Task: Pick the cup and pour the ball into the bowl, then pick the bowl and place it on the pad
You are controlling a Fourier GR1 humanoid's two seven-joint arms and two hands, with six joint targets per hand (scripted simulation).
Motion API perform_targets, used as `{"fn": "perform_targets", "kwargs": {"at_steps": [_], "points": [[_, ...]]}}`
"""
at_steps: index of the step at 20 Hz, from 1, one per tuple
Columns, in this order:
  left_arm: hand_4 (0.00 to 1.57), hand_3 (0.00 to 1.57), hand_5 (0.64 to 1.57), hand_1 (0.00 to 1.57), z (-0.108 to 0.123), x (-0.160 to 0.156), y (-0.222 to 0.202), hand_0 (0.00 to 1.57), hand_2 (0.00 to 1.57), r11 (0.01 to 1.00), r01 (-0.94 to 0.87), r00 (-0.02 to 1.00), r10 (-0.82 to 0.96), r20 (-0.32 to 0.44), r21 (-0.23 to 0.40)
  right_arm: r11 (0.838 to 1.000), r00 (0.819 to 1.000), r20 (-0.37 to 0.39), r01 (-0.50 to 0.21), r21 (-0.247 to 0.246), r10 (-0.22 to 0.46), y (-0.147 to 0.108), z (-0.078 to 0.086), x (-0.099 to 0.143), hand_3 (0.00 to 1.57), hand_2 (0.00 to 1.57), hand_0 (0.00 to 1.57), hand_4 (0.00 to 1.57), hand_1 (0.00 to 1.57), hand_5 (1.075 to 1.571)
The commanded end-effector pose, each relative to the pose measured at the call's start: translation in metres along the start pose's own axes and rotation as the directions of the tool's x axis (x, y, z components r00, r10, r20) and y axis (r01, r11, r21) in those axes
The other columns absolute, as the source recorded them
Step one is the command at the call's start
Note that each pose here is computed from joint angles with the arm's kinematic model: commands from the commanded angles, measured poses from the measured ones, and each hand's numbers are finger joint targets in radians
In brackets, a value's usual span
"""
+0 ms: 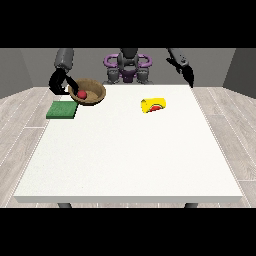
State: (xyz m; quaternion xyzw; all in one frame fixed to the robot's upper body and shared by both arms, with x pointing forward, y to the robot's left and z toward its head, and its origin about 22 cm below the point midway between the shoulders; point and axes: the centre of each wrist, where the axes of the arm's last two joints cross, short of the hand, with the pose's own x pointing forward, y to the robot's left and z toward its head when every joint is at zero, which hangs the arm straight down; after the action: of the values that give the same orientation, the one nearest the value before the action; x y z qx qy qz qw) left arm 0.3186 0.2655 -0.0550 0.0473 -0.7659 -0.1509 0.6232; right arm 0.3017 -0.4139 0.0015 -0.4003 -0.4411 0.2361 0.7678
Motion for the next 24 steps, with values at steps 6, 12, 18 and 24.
{"fn": "perform_targets", "kwargs": {"at_steps": [6,12,18,24], "points": [[0.0,0.0,0.717,0.0,0.035,-0.022,0.052,0.0,0.0,0.993,0.022,0.999,-0.017,-0.039,0.117,0.973,0.97,0.082,-0.23,0.028,0.227,-0.108,-0.006,0.08,1.57,1.57,1.57,1.57,1.57,1.554],[0.0,0.0,0.67,0.0,0.048,-0.025,0.091,0.0,0.0,0.962,0.046,0.991,-0.077,0.106,0.27,0.988,0.98,0.146,-0.124,-0.095,0.137,-0.109,-0.01,0.056,1.47,1.57,1.57,1.57,1.57,1.534],[0.77,0.0,1.193,0.0,0.015,0.028,0.152,0.0,0.0,0.961,-0.024,0.949,-0.065,0.308,0.276,0.958,0.993,0.12,0.024,-0.285,0.01,-0.116,-0.018,0.0,1.57,1.57,1.57,1.42,1.57,1.564],[0.89,0.0,1.183,0.0,0.037,0.026,0.161,0.0,0.0,0.955,-0.064,0.923,-0.054,0.381,0.29,0.924,0.978,0.147,0.188,-0.333,-0.147,-0.116,-0.019,-0.028,1.57,1.57,1.57,1.32,1.57,1.554]]}}
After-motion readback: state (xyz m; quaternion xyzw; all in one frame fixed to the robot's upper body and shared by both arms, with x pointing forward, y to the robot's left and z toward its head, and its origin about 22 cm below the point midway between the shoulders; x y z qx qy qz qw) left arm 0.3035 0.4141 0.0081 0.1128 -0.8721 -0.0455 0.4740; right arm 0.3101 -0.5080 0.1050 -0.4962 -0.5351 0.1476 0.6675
